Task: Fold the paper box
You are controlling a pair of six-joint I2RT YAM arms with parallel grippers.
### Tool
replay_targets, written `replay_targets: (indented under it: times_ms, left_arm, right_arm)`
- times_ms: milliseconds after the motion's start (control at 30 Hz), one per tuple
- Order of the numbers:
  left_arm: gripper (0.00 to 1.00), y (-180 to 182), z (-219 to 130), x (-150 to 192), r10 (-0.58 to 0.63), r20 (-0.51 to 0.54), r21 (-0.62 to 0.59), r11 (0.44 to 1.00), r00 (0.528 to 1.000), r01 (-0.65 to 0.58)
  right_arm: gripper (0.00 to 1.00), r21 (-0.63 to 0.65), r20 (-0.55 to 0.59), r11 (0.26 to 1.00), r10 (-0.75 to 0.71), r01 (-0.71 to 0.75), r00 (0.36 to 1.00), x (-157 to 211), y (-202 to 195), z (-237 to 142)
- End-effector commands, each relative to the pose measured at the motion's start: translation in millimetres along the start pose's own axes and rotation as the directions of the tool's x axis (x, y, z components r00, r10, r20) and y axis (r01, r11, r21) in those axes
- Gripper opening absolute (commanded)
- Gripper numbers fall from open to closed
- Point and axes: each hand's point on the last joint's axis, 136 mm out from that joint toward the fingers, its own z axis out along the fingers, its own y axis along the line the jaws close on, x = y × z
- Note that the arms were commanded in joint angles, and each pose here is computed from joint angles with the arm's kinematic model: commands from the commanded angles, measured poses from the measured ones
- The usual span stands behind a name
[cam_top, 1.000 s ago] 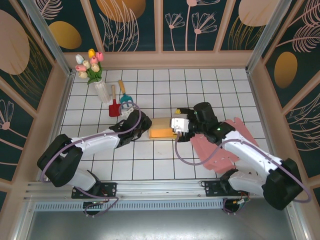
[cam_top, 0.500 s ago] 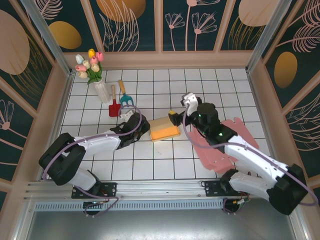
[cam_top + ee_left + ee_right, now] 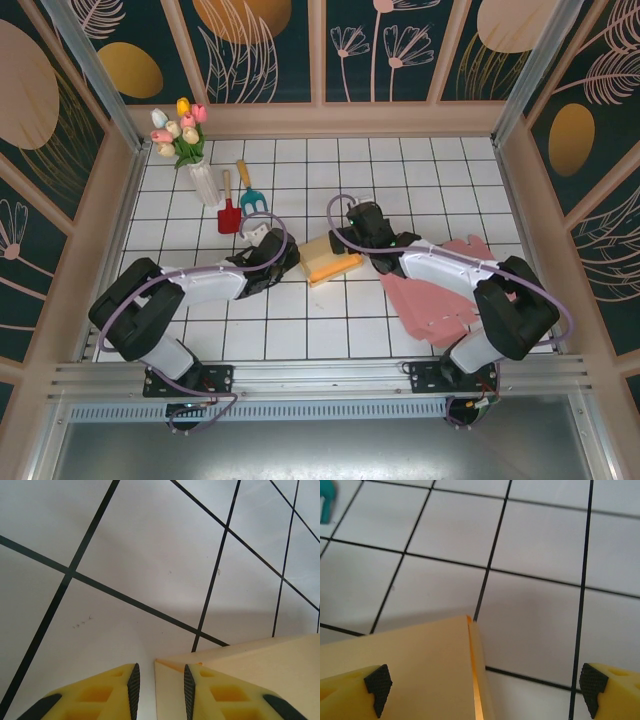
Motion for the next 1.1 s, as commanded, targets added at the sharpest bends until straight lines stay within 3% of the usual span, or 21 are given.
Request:
replay_targets:
  times_ms: [0, 200, 333, 467, 600, 867, 1067]
  left_arm:
    - [0.32, 1, 5, -4, 0.016, 0.036, -0.017, 1.0, 0.999, -0.015]
    - [0.32, 0, -8, -25, 0.03, 0.124, -0.053, 0.998, 0.992, -0.023]
    - [0.37, -2, -23, -27, 0.025, 0.106, -0.05, 0.999, 0.994, -0.02]
    - [0.43, 0, -31, -15, 0.077, 0.059, -0.037, 0.996, 0.995, -0.075]
    - [0.48, -10, -34, 7, 0.155, 0.001, 0.092, 0.984, 0.988, -0.154]
    - [0.51, -27, -43, 47, 0.257, -0.086, 0.236, 0.944, 0.963, -0.231]
    - [0.51, -24, -36, 50, 0.263, -0.078, 0.22, 0.945, 0.962, -0.241]
  right_arm:
    - [0.99, 0.005, -0.002, 0.998, 0.063, -0.063, 0.998, 19, -2, -2]
    - [0.99, 0.01, -0.009, 0.995, 0.099, -0.099, 0.995, 45, -2, -1]
    - [0.99, -0.028, 0.003, 0.993, 0.119, -0.119, 0.993, 48, 9, -6]
    - [0.99, -0.056, 0.025, 0.988, 0.145, -0.143, 0.989, 45, 18, -15]
    - [0.99, -0.048, 0.032, 0.986, 0.164, -0.163, 0.986, 49, 17, -15]
    - [0.99, -0.064, 0.026, 0.981, 0.184, -0.182, 0.983, 68, 21, -14]
    - [0.99, -0.111, 0.056, 0.975, 0.2, -0.193, 0.978, 67, 37, -20]
